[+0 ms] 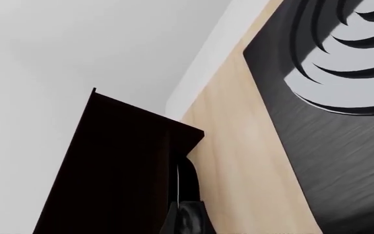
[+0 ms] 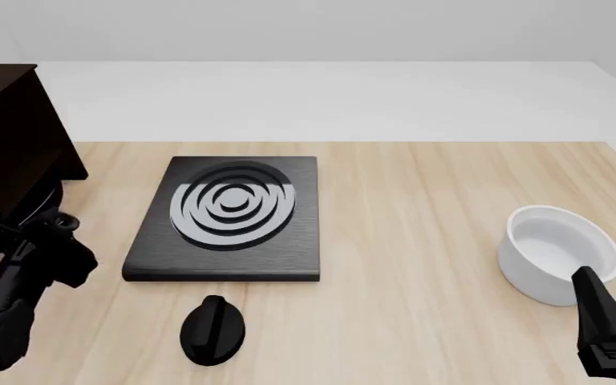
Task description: Put the frying pan under the cabinet shelf.
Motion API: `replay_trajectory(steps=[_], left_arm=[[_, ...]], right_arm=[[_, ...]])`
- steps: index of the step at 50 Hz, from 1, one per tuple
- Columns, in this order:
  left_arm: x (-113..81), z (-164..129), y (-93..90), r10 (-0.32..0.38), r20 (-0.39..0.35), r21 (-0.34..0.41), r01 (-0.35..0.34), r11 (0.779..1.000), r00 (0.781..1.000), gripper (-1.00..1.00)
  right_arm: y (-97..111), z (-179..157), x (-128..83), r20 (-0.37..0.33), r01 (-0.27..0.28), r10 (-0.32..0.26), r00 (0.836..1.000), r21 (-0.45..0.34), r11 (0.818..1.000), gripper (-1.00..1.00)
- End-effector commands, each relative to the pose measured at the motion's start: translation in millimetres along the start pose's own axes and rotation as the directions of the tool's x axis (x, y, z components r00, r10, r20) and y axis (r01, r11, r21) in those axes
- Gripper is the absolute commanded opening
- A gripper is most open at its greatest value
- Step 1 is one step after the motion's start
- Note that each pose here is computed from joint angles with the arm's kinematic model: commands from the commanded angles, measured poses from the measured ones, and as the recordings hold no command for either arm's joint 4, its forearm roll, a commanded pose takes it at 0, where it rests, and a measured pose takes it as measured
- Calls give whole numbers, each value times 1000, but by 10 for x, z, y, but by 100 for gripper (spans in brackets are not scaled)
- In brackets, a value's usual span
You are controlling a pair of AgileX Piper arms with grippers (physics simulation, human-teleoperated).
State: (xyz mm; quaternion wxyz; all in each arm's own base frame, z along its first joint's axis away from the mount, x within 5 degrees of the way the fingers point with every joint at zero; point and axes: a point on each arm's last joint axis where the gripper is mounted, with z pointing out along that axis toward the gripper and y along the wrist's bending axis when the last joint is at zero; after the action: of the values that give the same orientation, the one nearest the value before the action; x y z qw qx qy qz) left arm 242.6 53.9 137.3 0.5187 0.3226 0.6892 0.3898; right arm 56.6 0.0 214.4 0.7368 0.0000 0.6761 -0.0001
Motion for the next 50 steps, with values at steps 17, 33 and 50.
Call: replay_trajectory(steps=[17, 33, 50], left_arm=[[172, 184, -148, 44, -67, 45, -41, 998, 997, -100], [228, 265, -271, 56, -81, 85, -49, 995, 995, 100], [178, 90, -325, 77, -70, 127, -68, 990, 995, 100]], right_arm=[[0, 0, 0, 0, 0, 0, 1000, 0, 1000, 100], [0, 0, 0, 0, 0, 0, 1000, 0, 1000, 100], [0, 0, 0, 0, 0, 0, 1000, 0, 1000, 100]])
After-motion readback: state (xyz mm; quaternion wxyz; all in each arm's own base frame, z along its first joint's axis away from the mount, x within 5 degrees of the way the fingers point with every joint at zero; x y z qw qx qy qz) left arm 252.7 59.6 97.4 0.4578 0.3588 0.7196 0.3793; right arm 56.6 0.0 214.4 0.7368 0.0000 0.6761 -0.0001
